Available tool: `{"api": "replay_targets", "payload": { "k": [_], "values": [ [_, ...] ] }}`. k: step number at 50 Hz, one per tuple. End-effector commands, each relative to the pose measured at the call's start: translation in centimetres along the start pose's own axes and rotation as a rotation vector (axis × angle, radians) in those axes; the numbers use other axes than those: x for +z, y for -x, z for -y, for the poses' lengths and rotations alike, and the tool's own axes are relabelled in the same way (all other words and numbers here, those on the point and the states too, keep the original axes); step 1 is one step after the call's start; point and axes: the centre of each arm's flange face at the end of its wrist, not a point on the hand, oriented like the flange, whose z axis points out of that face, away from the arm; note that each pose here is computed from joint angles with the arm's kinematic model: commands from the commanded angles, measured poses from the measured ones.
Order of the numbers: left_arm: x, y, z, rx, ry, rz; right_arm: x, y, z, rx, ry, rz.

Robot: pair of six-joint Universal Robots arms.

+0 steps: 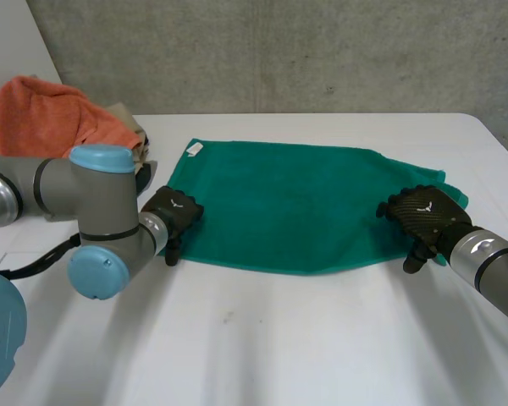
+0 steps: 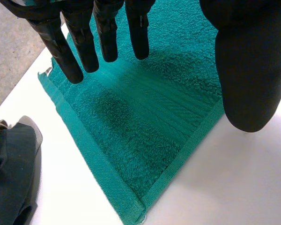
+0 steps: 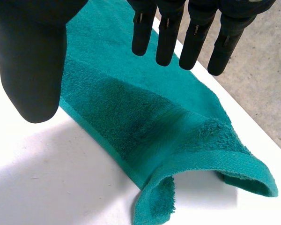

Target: Fold the laundry.

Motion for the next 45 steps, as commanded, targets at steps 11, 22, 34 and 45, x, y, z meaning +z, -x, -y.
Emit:
{"api": "replay_targets", "payload": {
  "k": [11, 22, 34, 45],
  "values": [
    [-0.03, 0.23, 0.11, -0.006, -0.006, 0.009, -0.13, -0.12, 0.24, -0.001, -0.008, -0.007],
    [0.05, -0.12, 0.07, 0.005, -0.004, 0.006, -0.15, -0.14, 0.28, -0.001, -0.009, -0.008],
    [0.29, -0.54, -0.05, 0.04, 0.015, 0.027, -0.15, -0.14, 0.28, -0.003, -0.009, -0.008],
    [0.56, -0.7, 0.13, 0.076, 0.004, 0.054, -0.16, -0.1, 0.26, -0.004, -0.009, -0.006]
  ]
}}
